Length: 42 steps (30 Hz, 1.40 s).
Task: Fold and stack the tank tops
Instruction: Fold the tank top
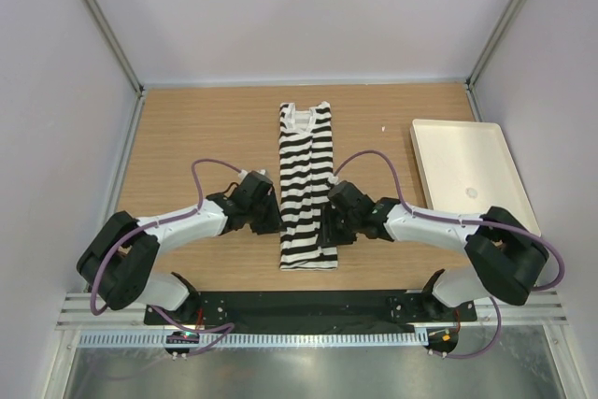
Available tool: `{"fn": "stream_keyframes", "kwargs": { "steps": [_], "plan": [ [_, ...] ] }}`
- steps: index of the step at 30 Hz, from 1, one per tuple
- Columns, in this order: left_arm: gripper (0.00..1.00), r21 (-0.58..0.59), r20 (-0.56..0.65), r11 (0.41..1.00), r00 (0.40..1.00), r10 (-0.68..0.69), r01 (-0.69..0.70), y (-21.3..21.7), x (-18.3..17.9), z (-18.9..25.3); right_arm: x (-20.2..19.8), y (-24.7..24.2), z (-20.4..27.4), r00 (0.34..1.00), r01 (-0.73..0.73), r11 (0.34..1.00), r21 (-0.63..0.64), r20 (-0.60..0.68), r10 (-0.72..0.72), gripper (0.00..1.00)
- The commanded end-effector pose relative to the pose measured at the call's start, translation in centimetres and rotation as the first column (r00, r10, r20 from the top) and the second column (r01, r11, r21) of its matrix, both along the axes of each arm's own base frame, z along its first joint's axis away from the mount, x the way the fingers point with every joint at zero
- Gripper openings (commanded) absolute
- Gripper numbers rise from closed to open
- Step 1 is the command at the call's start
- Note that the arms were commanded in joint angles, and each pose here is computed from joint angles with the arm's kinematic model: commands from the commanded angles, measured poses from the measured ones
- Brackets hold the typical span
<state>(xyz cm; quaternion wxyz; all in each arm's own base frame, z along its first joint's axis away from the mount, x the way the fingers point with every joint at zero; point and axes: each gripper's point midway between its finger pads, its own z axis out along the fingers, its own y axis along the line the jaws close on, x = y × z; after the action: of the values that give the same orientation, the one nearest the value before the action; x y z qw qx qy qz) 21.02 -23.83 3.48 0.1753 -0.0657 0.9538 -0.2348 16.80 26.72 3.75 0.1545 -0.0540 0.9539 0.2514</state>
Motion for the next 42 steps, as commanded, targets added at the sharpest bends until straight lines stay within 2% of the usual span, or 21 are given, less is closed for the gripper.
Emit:
{"fn": "stream_keyframes", "kwargs": {
  "steps": [1,9,11,13,14,16,19,25,36,38,42],
  "plan": [
    [0.27,-0.029,0.043,1.0,0.999,-0.005,0.006,-0.6,1.0,0.7,0.5,0.7,0.6,0.999,0.017,1.0,0.008,0.029,-0.018,0.39],
    [0.24,-0.031,0.044,0.999,0.999,-0.007,0.008,-0.6,1.0,0.5,-0.5,1.0,-0.3,1.0,-0.005,0.999,-0.046,-0.006,0.004,0.36],
    [0.24,-0.029,0.046,1.0,0.999,-0.007,0.009,-0.5,0.9,0.4,-0.8,1.1,-0.5,1.0,-0.013,0.998,-0.058,-0.007,0.012,0.32],
    [0.24,-0.031,0.046,0.999,0.999,-0.008,0.009,-0.6,0.9,0.4,-1.1,1.5,-0.2,1.0,-0.022,0.999,-0.049,-0.009,0.022,0.23],
    [0.23,-0.033,0.045,0.999,0.999,-0.01,0.011,-0.6,0.9,0.4,-1.3,1.7,0.1,1.0,-0.028,0.999,-0.036,-0.009,0.028,0.13],
    [0.23,-0.033,0.047,0.999,0.999,-0.011,0.013,-0.6,0.9,0.4,-1.8,2.3,0.7,0.999,-0.033,0.999,0.002,-0.008,0.033,0.03],
    [0.22,-0.034,0.048,0.999,0.999,-0.012,0.014,-0.6,0.9,0.5,-2.3,3.1,2.2,1.0,-0.026,0.996,0.084,-0.007,0.026,0.01],
    [0.21,-0.022,0.048,1.0,0.999,-0.01,0.011,-0.5,1.0,0.3,-3.4,2.6,3.4,1.0,-0.011,0.991,0.131,-0.015,0.013,0.01],
    [0.19,0.006,0.052,1.0,0.999,0.003,-0.003,0.2,0.9,0.4,-5.9,0.9,-0.1,0.995,0.002,0.996,0.093,-0.1,0.007,0.03],
    [0.19,0.004,0.06,1.0,0.998,0.003,-0.004,0.4,0.8,1.0,-5.6,0.2,-0.4,0.996,0.02,0.998,0.059,-0.088,-0.014,0.16],
    [0.22,-0.021,0.05,1.0,0.999,-0.014,0.015,0.5,-0.2,2.2,-5.1,-0.7,0.2,0.999,0.016,1.0,0.019,-0.043,-0.016,0.35]
  ]
}}
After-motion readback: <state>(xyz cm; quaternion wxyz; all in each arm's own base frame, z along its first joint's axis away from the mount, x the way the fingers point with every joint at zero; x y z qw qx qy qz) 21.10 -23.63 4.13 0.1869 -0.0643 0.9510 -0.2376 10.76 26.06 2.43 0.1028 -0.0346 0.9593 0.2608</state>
